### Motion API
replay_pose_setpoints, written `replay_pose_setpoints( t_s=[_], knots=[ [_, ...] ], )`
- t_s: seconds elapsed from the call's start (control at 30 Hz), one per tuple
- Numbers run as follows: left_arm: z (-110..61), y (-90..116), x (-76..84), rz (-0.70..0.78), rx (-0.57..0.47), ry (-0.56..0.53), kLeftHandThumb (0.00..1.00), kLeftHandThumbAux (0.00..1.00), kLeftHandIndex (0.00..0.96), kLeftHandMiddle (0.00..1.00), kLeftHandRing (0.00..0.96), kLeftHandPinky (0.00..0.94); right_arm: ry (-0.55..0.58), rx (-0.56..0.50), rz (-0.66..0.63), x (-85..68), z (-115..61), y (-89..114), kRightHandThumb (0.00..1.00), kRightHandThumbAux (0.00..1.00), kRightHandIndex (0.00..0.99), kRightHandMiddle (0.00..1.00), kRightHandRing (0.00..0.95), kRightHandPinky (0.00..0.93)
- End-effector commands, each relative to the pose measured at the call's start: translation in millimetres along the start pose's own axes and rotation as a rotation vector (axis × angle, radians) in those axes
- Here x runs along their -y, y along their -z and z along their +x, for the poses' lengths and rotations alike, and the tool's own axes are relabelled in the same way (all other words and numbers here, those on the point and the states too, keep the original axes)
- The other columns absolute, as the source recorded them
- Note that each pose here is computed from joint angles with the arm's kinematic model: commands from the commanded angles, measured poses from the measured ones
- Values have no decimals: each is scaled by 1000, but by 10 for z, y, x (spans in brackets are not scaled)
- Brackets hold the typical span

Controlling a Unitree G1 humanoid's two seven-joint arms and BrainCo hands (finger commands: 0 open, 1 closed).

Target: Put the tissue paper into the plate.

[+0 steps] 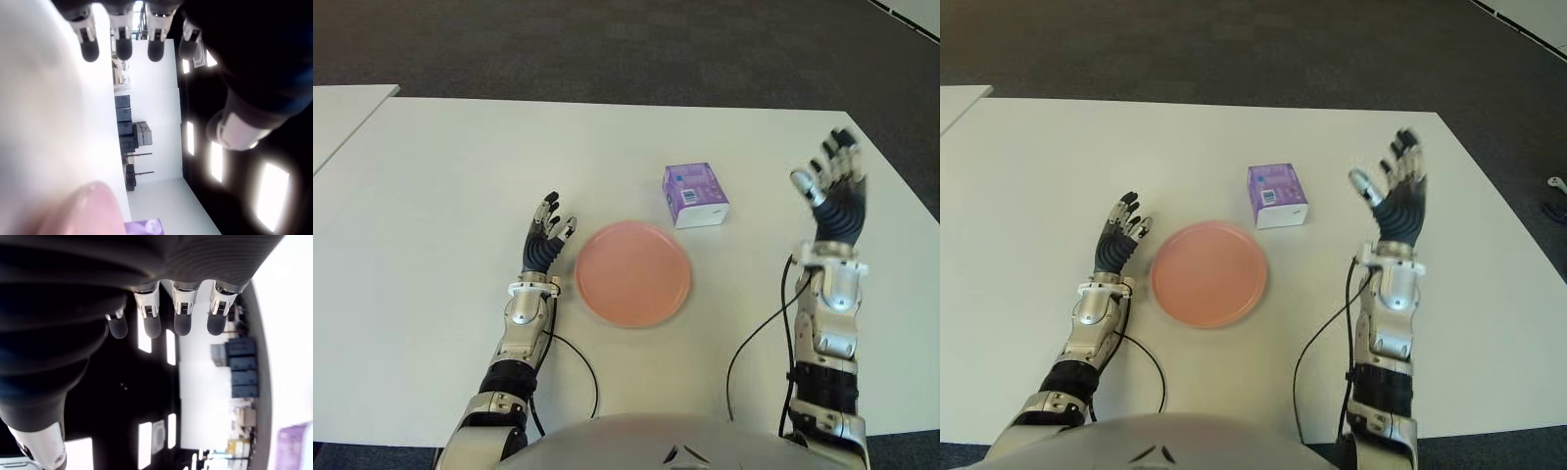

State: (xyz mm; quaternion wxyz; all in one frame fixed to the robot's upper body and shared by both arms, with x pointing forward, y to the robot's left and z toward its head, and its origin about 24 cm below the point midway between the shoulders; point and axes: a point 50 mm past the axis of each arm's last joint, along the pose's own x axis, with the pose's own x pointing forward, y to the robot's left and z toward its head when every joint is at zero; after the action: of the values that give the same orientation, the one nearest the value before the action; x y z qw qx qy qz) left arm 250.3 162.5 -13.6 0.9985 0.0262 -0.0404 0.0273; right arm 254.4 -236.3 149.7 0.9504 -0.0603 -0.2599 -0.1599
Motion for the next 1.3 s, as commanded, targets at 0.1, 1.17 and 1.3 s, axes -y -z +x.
replay_pose_setpoints(
  t_s=[0.1, 1.17, 1.3],
  knots=[
    [-180, 259, 27, -7, -134, -14, 0, 604, 0, 0, 0, 0, 55, 221, -146, -138, 376, -469, 415, 563, 32, 1, 0, 0],
    [-105, 287, -75, 2, -167, -42, 22, 555, 0, 0, 0, 0, -590, 256, -829, -824, 1355, -541, 475, 419, 0, 0, 0, 0],
    [-100, 300, -86, -7, -169, -46, 30, 549, 0, 0, 0, 0, -673, 198, -1001, -969, 1388, -138, 563, 442, 0, 0, 0, 0]
  ],
)
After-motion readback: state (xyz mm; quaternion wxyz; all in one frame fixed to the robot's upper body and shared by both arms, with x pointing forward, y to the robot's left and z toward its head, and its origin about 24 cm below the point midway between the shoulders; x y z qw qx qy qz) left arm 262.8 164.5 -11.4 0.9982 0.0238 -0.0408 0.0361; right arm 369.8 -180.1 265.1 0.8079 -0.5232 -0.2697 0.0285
